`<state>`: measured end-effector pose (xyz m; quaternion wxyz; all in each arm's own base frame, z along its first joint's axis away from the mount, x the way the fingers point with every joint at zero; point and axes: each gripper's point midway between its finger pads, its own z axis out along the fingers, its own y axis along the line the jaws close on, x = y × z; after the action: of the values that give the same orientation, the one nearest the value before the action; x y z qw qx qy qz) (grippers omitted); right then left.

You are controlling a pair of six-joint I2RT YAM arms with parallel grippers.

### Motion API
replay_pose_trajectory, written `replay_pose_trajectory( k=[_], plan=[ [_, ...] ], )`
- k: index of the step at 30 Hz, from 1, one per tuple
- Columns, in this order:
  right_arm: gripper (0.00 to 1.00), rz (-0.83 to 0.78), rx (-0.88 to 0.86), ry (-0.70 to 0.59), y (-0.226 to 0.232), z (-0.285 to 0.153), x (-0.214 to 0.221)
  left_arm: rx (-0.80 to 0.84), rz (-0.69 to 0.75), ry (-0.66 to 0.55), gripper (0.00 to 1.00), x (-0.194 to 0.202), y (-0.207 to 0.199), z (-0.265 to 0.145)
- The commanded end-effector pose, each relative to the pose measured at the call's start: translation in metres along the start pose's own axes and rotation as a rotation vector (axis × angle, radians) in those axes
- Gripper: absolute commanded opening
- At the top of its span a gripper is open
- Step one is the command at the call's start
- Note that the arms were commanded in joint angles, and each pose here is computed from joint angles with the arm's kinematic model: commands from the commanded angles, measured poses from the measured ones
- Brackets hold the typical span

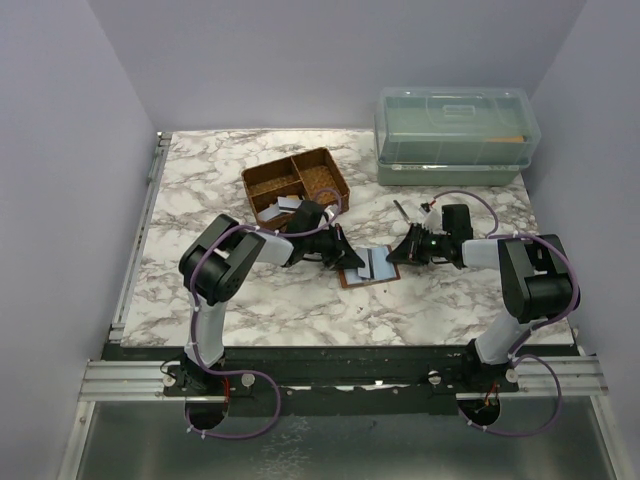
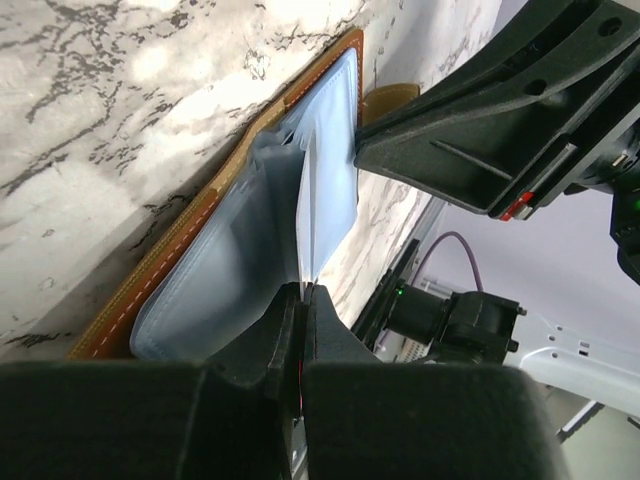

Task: Put the credit cards into the card holder
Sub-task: Insert the credit card into the card holder.

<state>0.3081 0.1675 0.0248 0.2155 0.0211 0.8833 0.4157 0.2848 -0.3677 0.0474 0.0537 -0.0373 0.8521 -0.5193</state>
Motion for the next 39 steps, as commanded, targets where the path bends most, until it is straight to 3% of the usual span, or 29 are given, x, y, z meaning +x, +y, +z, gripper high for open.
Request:
replay_pose_trajectory(
  k=[1, 9, 14, 19, 25, 33, 39],
  plan=[
    [0.11, 0.002, 0.027, 0.008, -0.007, 0.005, 0.001, -0.011, 0.030, -0.103, 0.00, -0.015, 0.002, 0.005],
    [0.11, 0.003, 0.031, 0.005, -0.006, 0.003, 0.001, -0.024, 0.025, -0.161, 0.00, -0.017, 0.004, 0.007],
    [0.12, -0.001, 0.027, -0.001, -0.003, 0.000, 0.001, -0.008, 0.029, -0.085, 0.00, 0.000, 0.001, 0.022],
    [0.13, -0.009, 0.031, -0.007, -0.003, 0.000, 0.000, -0.083, 0.070, -0.100, 0.11, 0.006, 0.007, 0.019],
    [0.13, -0.011, 0.025, -0.008, -0.002, 0.000, 0.000, -0.235, 0.147, -0.126, 0.31, 0.003, 0.012, 0.009],
    [0.13, -0.014, 0.016, -0.010, -0.001, -0.001, 0.001, -0.261, 0.192, -0.115, 0.38, 0.001, 0.000, 0.007],
    [0.13, -0.026, 0.013, -0.023, 0.002, -0.003, 0.000, -0.262, 0.257, -0.018, 0.38, 0.017, -0.016, 0.036]
  ],
)
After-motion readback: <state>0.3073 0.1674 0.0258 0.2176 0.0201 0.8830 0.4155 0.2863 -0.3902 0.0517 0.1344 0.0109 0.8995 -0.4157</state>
